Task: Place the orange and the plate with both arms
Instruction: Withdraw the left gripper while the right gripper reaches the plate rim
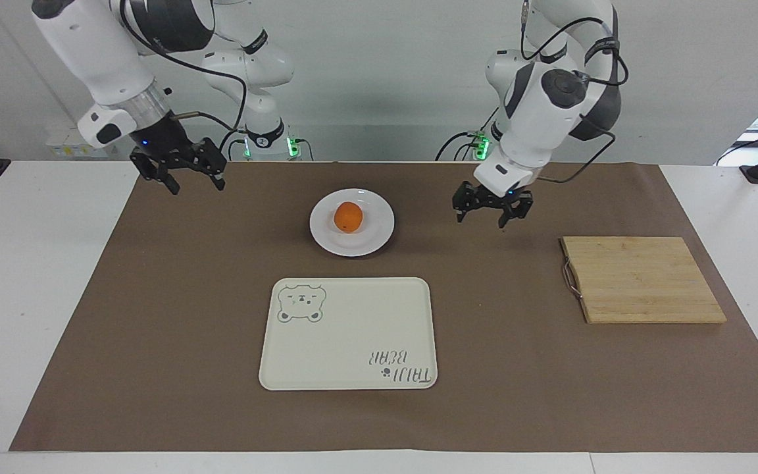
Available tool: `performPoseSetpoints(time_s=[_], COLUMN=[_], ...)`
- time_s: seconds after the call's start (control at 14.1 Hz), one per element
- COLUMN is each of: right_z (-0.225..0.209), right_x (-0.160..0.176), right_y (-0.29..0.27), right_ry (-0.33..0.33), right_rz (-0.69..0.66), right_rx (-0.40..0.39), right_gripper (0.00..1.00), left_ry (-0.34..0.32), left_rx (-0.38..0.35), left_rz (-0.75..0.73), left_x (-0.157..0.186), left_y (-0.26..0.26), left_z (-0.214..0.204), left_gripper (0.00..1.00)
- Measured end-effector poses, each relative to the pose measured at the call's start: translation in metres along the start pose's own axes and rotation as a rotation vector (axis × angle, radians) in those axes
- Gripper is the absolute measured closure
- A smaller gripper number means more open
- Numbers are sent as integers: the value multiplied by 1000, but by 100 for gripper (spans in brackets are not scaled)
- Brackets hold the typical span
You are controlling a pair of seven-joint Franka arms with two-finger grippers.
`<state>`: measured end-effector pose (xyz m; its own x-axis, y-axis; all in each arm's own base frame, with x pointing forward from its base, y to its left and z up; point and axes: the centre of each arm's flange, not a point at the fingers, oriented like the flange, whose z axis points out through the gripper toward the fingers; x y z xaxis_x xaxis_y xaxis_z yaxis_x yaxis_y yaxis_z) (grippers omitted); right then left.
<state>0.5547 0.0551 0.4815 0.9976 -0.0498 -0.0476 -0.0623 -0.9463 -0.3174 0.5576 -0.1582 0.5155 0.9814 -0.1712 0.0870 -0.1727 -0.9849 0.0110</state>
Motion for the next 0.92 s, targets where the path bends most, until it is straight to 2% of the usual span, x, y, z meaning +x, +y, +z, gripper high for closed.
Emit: performPoseSetpoints(time_s=[0.14, 0.28, 0.57, 0.78, 0.92], right_z=[42, 77, 135, 162, 176], right_x=[-8, -21, -50, -70, -80], right_y=[-1, -3, 15, 17, 10], right_ry=[-29, -58, -98, -133, -143], right_rz=[-9, 0, -21, -4, 1], right_rx=[16, 67, 171, 226, 229], right_gripper=[0, 0, 0, 0, 0], left_ry=[0, -1, -1, 5, -19], left_rx=[15, 18, 20, 23, 23], left_rz=[21, 7, -9, -36, -38], left_x=[2, 3, 3, 4, 5], left_y=[-23, -44, -54, -72, -73], left_z=[0, 1, 1, -4, -27], left_gripper=[0, 0, 0, 0, 0])
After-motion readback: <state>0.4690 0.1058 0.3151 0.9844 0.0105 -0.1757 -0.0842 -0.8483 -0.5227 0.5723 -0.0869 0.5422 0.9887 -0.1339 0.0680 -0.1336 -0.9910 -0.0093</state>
